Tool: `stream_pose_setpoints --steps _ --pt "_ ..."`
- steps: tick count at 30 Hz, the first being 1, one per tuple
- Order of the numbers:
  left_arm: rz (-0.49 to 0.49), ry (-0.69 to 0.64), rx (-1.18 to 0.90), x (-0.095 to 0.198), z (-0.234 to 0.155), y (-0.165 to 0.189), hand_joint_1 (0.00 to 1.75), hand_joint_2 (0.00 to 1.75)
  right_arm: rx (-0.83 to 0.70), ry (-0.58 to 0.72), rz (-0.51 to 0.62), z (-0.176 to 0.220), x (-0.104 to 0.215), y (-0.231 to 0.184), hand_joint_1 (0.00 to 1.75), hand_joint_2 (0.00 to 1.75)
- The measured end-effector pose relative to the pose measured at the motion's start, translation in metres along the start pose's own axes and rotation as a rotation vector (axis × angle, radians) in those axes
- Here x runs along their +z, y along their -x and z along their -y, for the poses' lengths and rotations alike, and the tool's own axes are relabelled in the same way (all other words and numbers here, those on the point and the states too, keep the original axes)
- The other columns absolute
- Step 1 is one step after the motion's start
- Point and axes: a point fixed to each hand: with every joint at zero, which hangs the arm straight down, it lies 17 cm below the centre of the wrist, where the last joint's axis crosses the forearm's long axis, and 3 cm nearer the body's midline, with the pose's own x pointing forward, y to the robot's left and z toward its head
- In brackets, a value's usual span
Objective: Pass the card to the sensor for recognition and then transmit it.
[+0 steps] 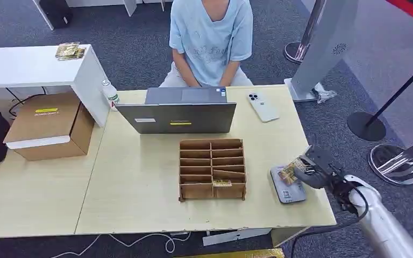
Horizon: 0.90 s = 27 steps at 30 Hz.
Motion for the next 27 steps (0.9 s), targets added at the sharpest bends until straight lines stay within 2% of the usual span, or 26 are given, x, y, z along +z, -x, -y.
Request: stream_pose_setpoints --steps 10,16,21,27 --pt "0.0 -0.001 0.0 0.0 0.0 0.0 0.0 0.0 -0.127 0.04 0.174 0.042 0.02 -0.049 1.75 1.75" --pt "0.0 -0.002 0.0 0.0 0.0 0.0 0.0 0.0 -0.157 0.025 0.298 0.046 0.031 -0.086 1.75 1.75" --pt "0.0 -0.01 0.0 0.0 -0.002 0.0 0.0 0.0 -0.106 0.037 0.355 0.045 0.032 -0.111 1.75 1.75" --pt "0.003 -0.019 0.001 -0.001 -0.004 -0.002 0.0 0.0 0.084 0.268 0.425 0.071 0.021 -0.168 1.75 1.75"
